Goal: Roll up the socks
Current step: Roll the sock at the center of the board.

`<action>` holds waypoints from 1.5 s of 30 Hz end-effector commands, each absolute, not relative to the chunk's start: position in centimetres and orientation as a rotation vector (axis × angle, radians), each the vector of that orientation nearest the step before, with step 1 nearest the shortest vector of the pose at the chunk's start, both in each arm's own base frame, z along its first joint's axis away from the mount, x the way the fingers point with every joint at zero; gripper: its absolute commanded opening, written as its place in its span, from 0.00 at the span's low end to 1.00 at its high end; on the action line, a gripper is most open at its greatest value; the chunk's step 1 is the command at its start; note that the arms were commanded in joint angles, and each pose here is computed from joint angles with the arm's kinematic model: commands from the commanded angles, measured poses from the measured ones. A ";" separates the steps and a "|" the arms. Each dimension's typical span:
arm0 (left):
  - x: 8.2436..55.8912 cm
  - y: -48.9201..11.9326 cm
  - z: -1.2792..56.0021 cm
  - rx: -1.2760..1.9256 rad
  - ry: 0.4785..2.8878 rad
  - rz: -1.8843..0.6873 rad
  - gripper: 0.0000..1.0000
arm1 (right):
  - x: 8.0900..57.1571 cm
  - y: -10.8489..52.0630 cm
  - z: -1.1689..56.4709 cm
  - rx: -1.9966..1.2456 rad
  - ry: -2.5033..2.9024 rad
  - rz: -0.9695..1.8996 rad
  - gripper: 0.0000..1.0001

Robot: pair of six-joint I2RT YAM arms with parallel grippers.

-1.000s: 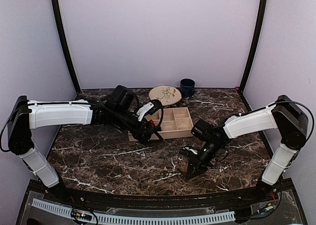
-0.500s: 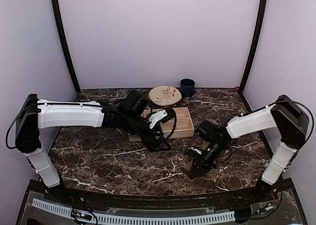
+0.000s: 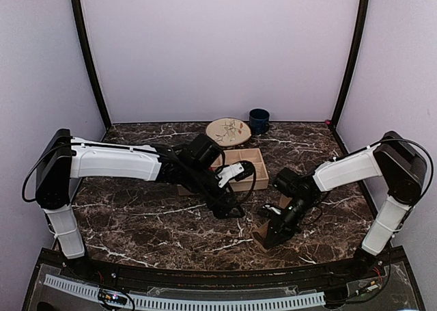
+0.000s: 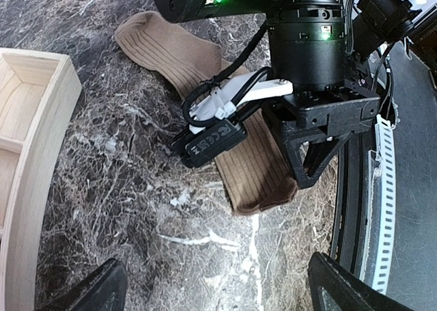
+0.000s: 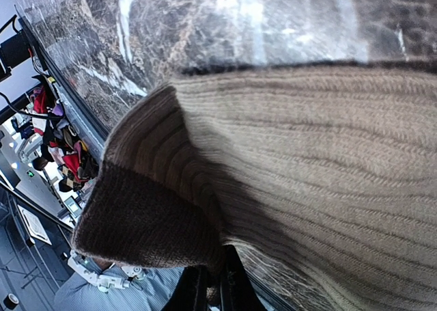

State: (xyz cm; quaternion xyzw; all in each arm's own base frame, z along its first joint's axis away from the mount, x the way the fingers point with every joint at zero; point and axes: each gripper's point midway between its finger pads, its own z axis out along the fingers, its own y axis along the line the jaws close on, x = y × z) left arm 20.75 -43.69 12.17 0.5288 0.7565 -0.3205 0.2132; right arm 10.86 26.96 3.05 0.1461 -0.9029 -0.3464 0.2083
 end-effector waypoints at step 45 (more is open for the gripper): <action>14.1 -49.7 7.4 1.612 2.065 -1.053 0.17 | 11.7 26.3 1.0 0.385 -2.582 -0.925 0.07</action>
